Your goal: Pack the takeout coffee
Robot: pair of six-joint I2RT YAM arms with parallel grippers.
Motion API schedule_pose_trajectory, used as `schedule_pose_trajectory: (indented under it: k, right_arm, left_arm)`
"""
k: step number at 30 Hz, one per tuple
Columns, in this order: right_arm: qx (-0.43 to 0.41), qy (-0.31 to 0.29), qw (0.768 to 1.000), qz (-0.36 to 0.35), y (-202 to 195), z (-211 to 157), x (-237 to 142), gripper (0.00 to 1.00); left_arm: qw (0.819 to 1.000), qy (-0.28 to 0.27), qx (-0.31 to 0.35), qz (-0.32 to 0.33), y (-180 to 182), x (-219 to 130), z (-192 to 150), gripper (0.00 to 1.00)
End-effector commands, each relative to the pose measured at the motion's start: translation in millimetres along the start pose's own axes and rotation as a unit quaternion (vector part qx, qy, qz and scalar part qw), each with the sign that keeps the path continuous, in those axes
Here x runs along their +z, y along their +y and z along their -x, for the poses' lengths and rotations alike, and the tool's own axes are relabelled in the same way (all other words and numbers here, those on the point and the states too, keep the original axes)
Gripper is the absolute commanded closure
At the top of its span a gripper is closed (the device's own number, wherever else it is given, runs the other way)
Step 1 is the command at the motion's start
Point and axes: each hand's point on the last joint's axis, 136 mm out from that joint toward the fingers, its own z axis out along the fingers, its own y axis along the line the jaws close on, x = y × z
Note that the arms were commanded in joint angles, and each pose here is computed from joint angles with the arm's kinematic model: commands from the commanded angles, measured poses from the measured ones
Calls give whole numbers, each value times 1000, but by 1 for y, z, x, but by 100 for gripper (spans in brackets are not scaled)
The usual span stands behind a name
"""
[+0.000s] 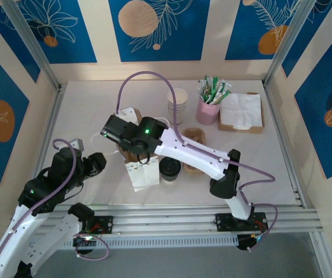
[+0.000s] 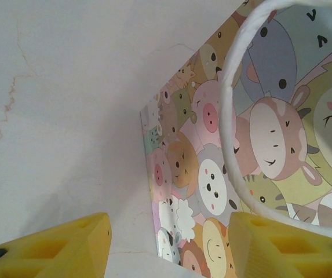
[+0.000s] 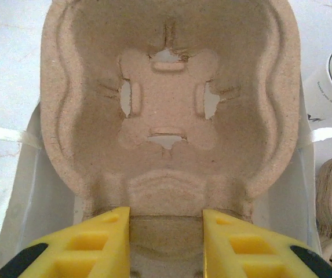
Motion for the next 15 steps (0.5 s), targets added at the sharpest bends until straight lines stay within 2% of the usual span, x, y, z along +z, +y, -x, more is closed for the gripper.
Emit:
schedule_pose_trajectory:
  k: [1, 15]
  right_arm:
    - [-1, -9, 1000, -11, -5, 3, -10, 67]
    - [-6, 16, 999, -31, -14, -7, -3, 67]
  left_arm:
    - [1000, 3, -1, 9, 5, 1, -4, 44]
    - [1000, 3, -2, 17, 9, 3, -5, 44]
